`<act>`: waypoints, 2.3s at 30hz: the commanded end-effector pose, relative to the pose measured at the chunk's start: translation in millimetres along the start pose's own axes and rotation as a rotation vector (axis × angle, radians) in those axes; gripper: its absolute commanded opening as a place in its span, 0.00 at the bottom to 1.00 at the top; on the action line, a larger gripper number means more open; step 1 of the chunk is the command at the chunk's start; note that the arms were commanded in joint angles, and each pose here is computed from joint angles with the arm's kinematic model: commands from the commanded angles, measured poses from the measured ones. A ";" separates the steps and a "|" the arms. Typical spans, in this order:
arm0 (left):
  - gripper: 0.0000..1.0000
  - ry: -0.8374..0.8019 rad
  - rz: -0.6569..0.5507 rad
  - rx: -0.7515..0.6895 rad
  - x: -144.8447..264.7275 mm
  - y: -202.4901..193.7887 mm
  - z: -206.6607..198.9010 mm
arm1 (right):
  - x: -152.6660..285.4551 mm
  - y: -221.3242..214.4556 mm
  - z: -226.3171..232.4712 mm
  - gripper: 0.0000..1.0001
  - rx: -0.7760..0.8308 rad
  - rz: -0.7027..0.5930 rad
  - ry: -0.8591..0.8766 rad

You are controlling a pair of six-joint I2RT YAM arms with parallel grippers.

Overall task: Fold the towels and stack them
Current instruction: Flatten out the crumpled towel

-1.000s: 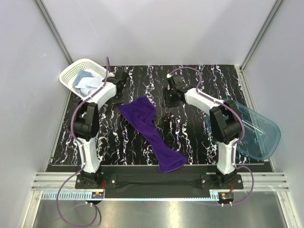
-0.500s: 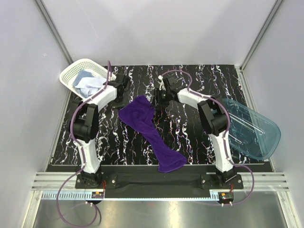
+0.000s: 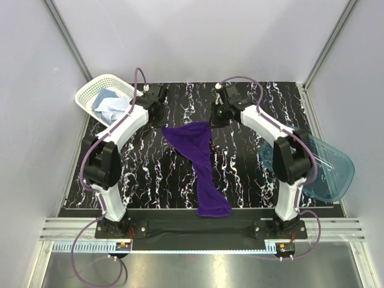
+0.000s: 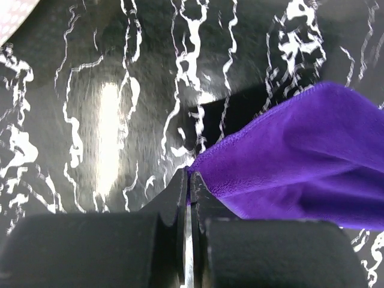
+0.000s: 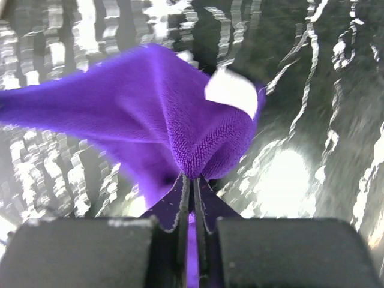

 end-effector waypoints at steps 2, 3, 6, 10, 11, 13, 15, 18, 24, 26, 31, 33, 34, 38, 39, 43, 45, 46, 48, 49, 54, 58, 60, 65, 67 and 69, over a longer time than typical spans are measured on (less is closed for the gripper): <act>0.00 0.173 0.049 0.037 0.2 -30.1 41.5 | 2.1 -69.7 31.7 0.20 0.061 0.115 0.004; 0.00 0.187 0.064 0.048 -4.4 -37.0 49.4 | -5.5 -81.0 33.4 0.25 0.061 0.135 0.003; 0.00 0.252 0.129 0.080 -21.0 -60.3 78.7 | -23.0 -91.7 33.0 0.43 0.059 0.149 0.022; 0.00 0.288 0.139 0.081 -25.3 -68.6 91.4 | -12.4 -70.3 32.6 0.55 0.101 0.074 -0.002; 0.00 0.289 0.138 0.084 -25.8 -68.5 91.4 | -9.9 -64.3 34.0 0.56 0.112 0.063 0.008; 0.00 0.291 0.140 0.089 -27.6 -68.2 91.6 | -4.5 -43.6 38.7 0.56 0.100 0.026 0.044; 0.00 0.291 0.158 0.091 -31.5 -71.5 92.1 | -6.7 -29.4 44.1 0.56 0.085 0.014 0.081; 0.00 0.291 0.168 0.097 -34.1 -77.4 92.1 | -18.1 -11.0 40.4 0.54 -0.007 0.020 0.125; 0.00 0.301 0.177 0.097 -35.4 -85.3 94.8 | -46.8 -5.3 41.8 0.52 -0.140 0.039 0.139; 0.00 0.294 0.172 0.103 -34.2 -85.7 93.9 | -60.2 -4.7 43.7 0.49 -0.080 0.020 0.138; 0.00 0.288 0.166 0.109 -31.3 -90.2 94.3 | -81.6 -12.6 35.7 0.47 0.048 0.053 0.071; 0.00 0.292 0.167 0.111 -31.4 -93.6 95.4 | -85.6 -20.3 35.7 0.49 0.092 0.050 0.047; 0.00 0.293 0.165 0.113 -31.5 -93.8 95.6 | -86.4 -23.5 36.8 0.50 0.103 0.051 0.044; 0.00 0.284 0.162 0.114 -30.9 -93.2 93.8 | -80.7 -46.1 42.1 0.51 0.167 0.023 -0.001; 0.00 0.282 0.164 0.111 -30.7 -93.6 93.2 | -78.5 -49.9 39.9 0.50 0.176 0.017 -0.028; 0.00 0.286 0.135 0.117 -24.9 -90.5 93.4 | -67.2 -74.9 37.3 0.46 0.214 -0.008 -0.075; 0.00 0.285 0.125 0.122 -22.0 -89.2 93.0 | -66.8 -89.1 25.8 0.45 0.267 -0.010 -0.166; 0.00 0.286 0.126 0.121 -22.1 -89.8 92.7 | -68.8 -94.3 20.2 0.45 0.292 0.003 -0.200; 0.00 0.286 0.129 0.124 -22.2 -91.3 92.7 | -72.4 -104.9 7.3 0.44 0.321 0.016 -0.282; 0.00 0.287 0.129 0.125 -21.7 -91.9 93.4 | -72.3 -106.9 -1.2 0.44 0.322 0.010 -0.317; 0.00 0.293 0.136 0.120 -22.1 -94.5 94.3 | -59.6 -99.0 3.1 0.44 0.332 -0.026 -0.323; 0.00 0.300 0.138 0.115 -21.3 -96.7 95.6 | -43.7 -82.8 24.2 0.45 0.329 -0.065 -0.250; 0.00 0.302 0.144 0.113 -22.5 -98.3 95.8 | -39.4 -74.4 31.8 0.45 0.316 -0.078 -0.223; 0.00 0.296 0.141 0.114 -24.0 -97.0 94.1 | -47.2 -53.7 29.0 0.45 0.278 -0.083 -0.249; 0.00 0.292 0.142 0.111 -24.5 -97.2 93.1 | -53.8 -47.1 24.2 0.44 0.255 -0.084 -0.253; 0.00 0.289 0.143 0.112 -25.0 -97.3 92.6 | -58.7 -44.9 22.4 0.44 0.246 -0.069 -0.243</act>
Point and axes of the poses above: each gripper's point midway between its finger pads, its own x axis back along the fingers, its own z axis along the line the jaws close on, y = z × x, the point moved 2 cm from there along x, back along the fingers, and after that the axes turned 11 degrees about -x, right-handed, at the moved point
